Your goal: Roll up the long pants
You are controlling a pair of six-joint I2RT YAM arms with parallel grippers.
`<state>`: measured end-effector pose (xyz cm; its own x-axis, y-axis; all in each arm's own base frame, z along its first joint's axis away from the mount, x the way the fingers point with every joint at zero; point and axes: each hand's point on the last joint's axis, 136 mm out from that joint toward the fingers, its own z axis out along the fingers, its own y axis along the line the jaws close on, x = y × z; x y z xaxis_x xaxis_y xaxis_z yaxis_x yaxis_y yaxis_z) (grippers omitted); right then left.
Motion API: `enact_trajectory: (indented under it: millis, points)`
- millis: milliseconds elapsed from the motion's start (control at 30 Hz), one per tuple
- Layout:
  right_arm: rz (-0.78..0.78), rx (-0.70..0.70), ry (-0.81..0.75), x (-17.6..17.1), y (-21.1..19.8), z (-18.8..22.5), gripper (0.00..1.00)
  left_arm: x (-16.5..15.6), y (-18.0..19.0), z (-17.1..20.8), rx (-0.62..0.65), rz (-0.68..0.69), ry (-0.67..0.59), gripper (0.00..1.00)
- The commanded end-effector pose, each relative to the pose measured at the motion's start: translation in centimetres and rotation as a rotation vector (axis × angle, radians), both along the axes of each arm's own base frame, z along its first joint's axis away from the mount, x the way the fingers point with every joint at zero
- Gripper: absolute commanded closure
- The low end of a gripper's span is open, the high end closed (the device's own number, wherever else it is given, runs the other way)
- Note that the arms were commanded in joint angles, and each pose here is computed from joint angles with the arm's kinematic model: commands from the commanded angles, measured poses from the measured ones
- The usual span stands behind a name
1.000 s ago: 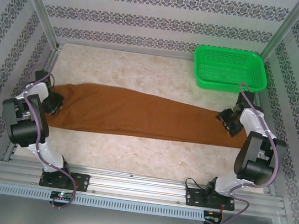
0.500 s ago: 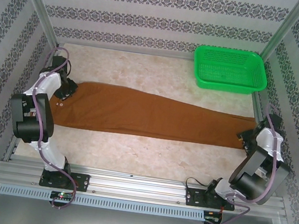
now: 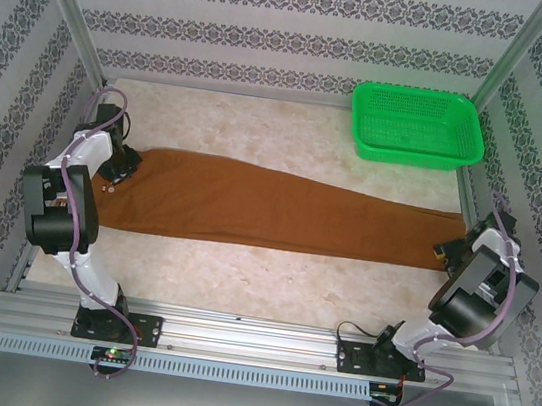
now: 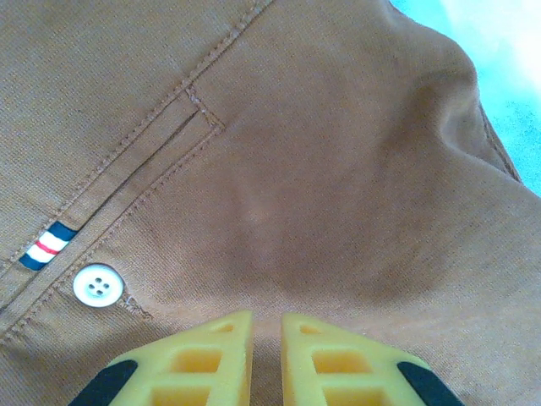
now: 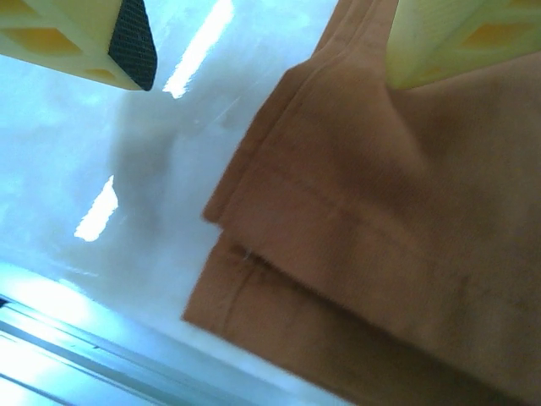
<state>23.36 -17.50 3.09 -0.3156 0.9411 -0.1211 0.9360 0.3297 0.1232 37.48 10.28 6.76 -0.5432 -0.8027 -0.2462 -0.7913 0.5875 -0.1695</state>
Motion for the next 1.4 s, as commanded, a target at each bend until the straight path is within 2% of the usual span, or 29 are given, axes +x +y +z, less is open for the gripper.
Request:
enact_trajectory:
  millis: [0,233,467,500,533,600,633,733,867,967,1067,1233,1367]
  points:
    - [-0.047,-0.042,0.005,0.2,-2.0,0.5,0.26,-0.1,-0.2,-0.5,0.001,-0.026,0.034,0.84]
    - [-0.079,-0.070,0.035,1.7,-4.6,-0.7,0.25,0.7,-0.6,-1.1,-0.028,-0.033,0.036,0.87]
    - [-0.070,-0.013,0.079,2.7,-4.8,-3.5,0.29,0.2,-0.2,-1.0,0.000,-0.040,0.058,0.87]
    - [-0.065,-0.001,0.075,2.8,-4.6,-3.9,0.32,0.2,-0.2,-1.0,0.002,-0.041,0.057,0.87]
    - [-0.055,0.009,0.067,3.1,-4.5,-4.2,0.42,0.3,-0.2,-0.9,0.000,-0.043,0.056,0.87]
    - [-0.050,0.016,0.060,3.2,-4.4,-4.7,0.93,0.2,-0.3,-1.0,0.000,-0.043,0.057,0.87]
    - [-0.046,0.014,0.052,3.4,-4.4,-4.6,1.00,0.2,-0.3,-1.1,-0.001,-0.044,0.058,0.88]
    - [-0.010,-0.057,0.032,3.8,-4.2,-2.3,1.00,0.2,-0.6,-1.0,-0.013,-0.049,0.039,0.89]
    - [0.083,-0.235,-0.065,6.0,-2.9,4.6,1.00,0.8,-2.0,-0.4,-0.057,-0.068,-0.023,0.89]
    - [0.182,-0.305,-0.187,8.8,0.2,9.9,1.00,0.7,-2.8,0.4,-0.030,-0.089,-0.026,0.90]
    - [0.328,-0.345,-0.302,11.3,5.3,14.4,1.00,0.4,-3.2,1.6,0.017,-0.101,-0.041,0.88]
    - [0.592,-0.295,-0.433,13.9,16.3,17.9,1.00,0.2,-3.9,3.7,0.042,-0.102,-0.159,0.58]
    - [0.811,-0.197,-0.499,14.8,26.3,18.6,1.00,0.1,-3.7,6.3,0.089,-0.129,-0.244,0.45]
